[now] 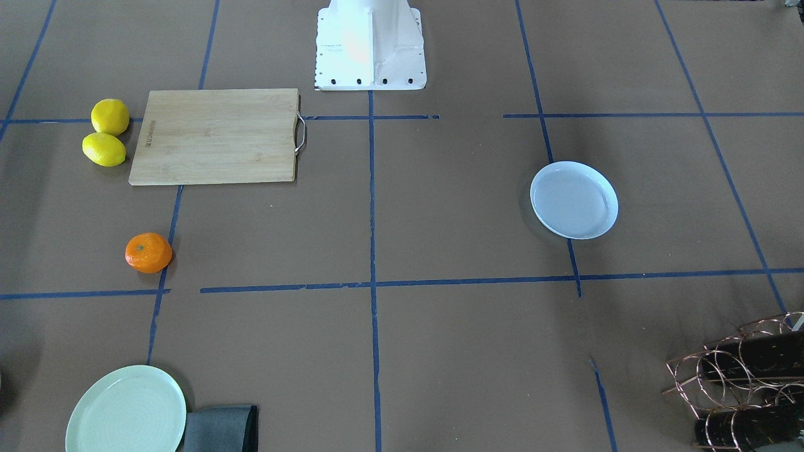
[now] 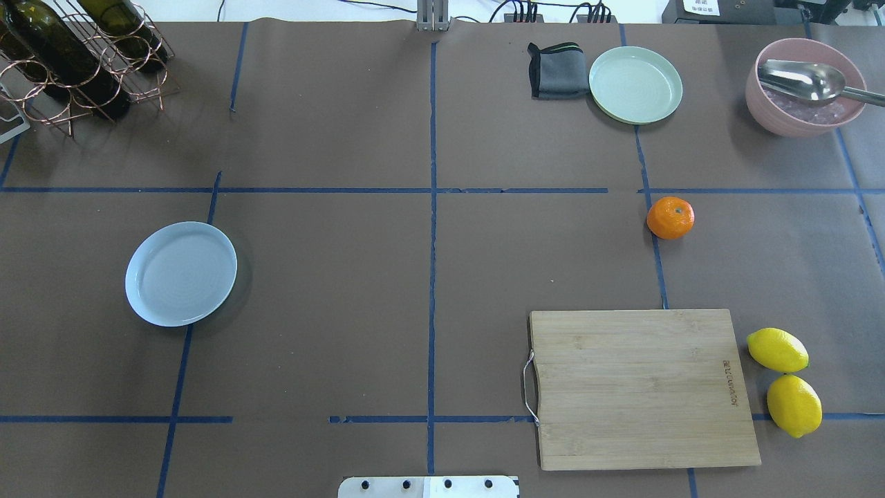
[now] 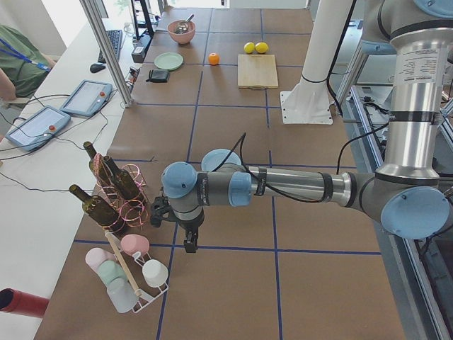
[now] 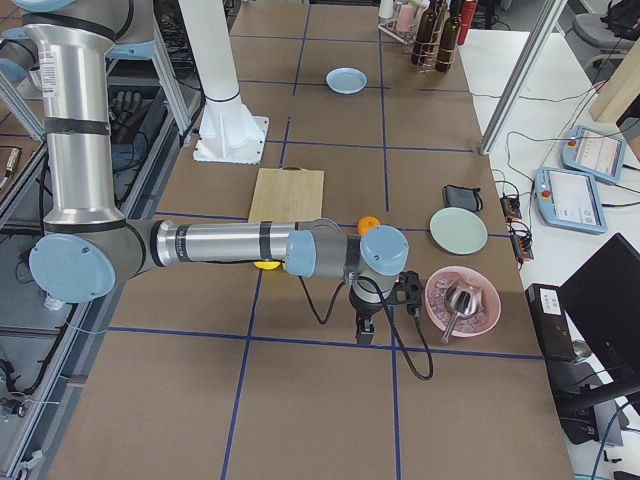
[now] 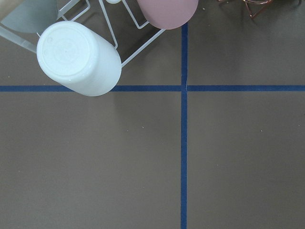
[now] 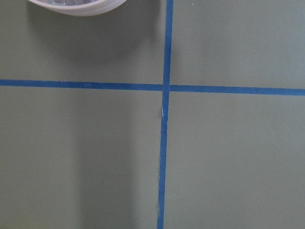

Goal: Pick orange to plate

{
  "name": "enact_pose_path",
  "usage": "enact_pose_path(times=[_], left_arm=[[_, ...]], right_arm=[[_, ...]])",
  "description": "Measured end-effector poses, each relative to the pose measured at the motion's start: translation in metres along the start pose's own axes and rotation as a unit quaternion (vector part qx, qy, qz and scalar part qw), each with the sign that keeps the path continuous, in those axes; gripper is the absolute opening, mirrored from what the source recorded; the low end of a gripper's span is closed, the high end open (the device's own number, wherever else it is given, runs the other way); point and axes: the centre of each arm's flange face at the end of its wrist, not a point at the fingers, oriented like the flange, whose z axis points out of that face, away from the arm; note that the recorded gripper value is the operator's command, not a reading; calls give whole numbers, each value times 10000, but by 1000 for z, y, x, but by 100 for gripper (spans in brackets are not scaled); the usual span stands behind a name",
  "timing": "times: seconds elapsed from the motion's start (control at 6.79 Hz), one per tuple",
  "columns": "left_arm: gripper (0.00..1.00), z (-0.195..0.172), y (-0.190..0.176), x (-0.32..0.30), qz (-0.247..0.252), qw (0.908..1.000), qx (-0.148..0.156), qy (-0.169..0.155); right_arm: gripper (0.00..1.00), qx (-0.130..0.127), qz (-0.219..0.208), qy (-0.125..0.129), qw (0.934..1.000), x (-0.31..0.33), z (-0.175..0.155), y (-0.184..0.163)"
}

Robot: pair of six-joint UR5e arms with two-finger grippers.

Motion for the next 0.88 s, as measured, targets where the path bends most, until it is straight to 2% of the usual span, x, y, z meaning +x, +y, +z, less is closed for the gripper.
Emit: enact_pose_path(times=[0.44, 0.59, 0.88], left_arm=[[100, -20, -22, 20, 273, 9994, 230, -5], [100, -31, -37, 41, 530, 9978, 389, -3], [100, -14, -57, 101, 1291, 9904, 496, 63]], right_arm=[[100, 81, -55, -8, 10000, -7, -8, -5], [100, 168, -140, -9, 9998, -16, -16, -9], [100, 325, -316, -48, 9990, -34, -32, -24]])
